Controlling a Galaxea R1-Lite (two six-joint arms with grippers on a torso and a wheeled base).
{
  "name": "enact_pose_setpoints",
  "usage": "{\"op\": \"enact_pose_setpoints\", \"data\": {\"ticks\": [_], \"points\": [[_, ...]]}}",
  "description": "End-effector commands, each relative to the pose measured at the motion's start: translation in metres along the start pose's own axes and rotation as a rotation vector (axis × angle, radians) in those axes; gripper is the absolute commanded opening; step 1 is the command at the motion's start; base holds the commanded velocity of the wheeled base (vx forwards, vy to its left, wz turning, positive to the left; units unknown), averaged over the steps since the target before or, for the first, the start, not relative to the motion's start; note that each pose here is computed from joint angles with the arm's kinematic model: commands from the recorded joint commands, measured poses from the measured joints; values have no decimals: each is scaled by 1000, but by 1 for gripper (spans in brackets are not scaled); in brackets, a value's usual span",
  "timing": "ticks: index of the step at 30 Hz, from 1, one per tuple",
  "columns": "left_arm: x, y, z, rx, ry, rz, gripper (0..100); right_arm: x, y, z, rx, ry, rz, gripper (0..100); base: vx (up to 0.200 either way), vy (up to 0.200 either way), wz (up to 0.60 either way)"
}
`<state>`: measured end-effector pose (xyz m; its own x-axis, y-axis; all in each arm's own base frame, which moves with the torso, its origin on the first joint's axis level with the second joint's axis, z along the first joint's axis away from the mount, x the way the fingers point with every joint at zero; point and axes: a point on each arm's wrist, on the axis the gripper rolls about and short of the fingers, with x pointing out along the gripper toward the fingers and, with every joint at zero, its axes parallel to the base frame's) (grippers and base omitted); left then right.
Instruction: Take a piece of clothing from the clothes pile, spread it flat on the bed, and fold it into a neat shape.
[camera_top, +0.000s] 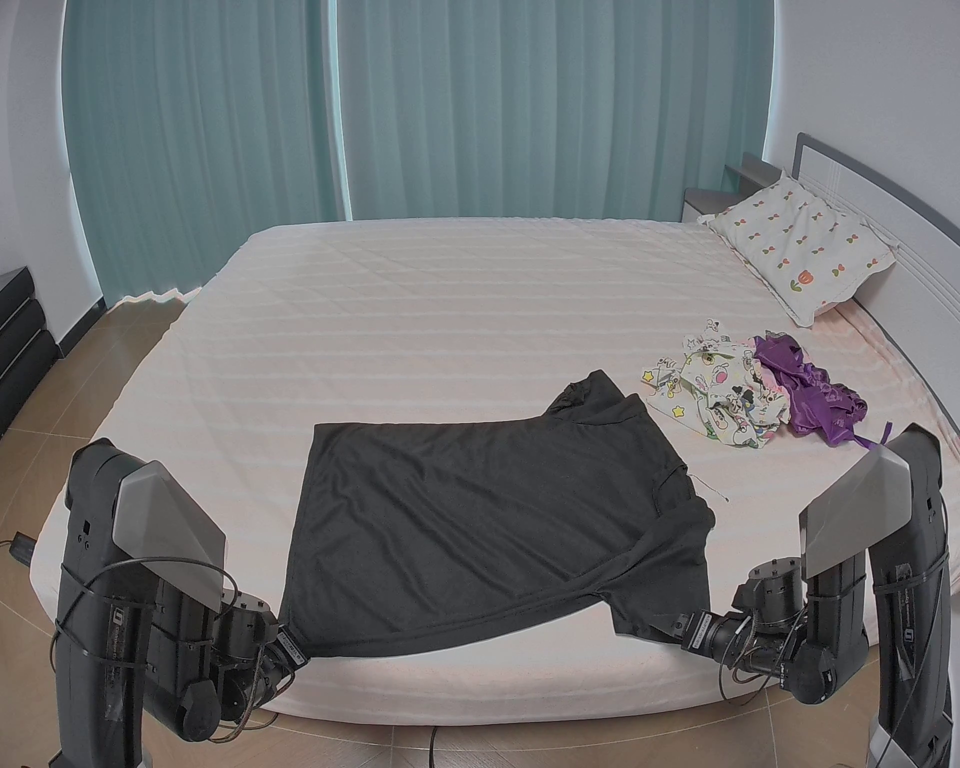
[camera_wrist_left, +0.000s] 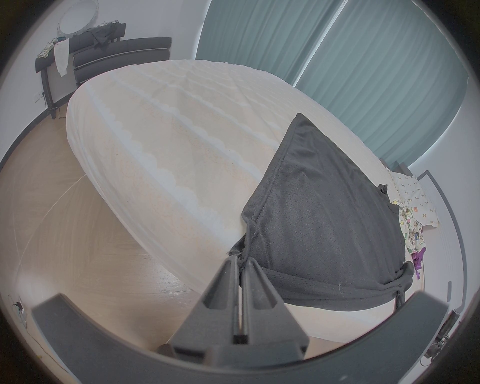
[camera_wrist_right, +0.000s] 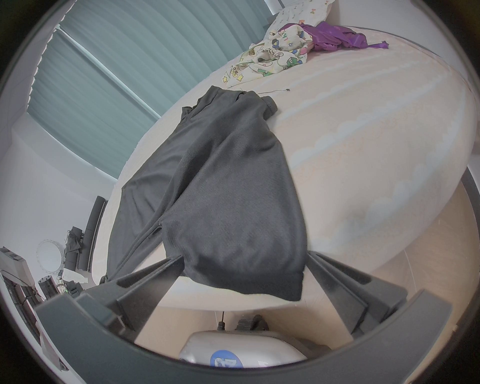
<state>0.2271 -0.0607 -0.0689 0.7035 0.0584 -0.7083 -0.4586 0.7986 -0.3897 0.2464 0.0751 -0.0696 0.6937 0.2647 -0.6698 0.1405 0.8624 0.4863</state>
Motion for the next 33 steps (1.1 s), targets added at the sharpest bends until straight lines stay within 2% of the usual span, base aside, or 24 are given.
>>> {"op": "enact_pose_setpoints", "data": {"ticks": [1,4,5,15,20,22,27,33], "points": [[0,-1,1,-3,-8,-10,0,7,2,-1,-5,-7,12,100,0,0,0],[0,-1,1,-3,-9,-9,0,6,2,-1,0,-8,12,100,0,0,0],[0,-1,1,-3,-9,-9,0,5,2,-1,4,-7,11,0,0,0,0],[-1,-2,2,-5,-16,-17,0,-26,-6,5,27,-6,-22,0,0,0,0],[-8,-7,9,-13,-51,-33,0,-63,-9,14,-59,5,25,0,0,0,0],[-11,-8,12,-15,-64,-39,0,-68,-8,18,-67,-3,44,0,0,0,0],[-28,-11,22,6,-101,-66,0,-83,-10,24,-94,6,23,0,0,0,0],[-40,-5,20,77,-94,-31,0,-100,-8,19,-172,82,-10,0,0,0,0]]}}
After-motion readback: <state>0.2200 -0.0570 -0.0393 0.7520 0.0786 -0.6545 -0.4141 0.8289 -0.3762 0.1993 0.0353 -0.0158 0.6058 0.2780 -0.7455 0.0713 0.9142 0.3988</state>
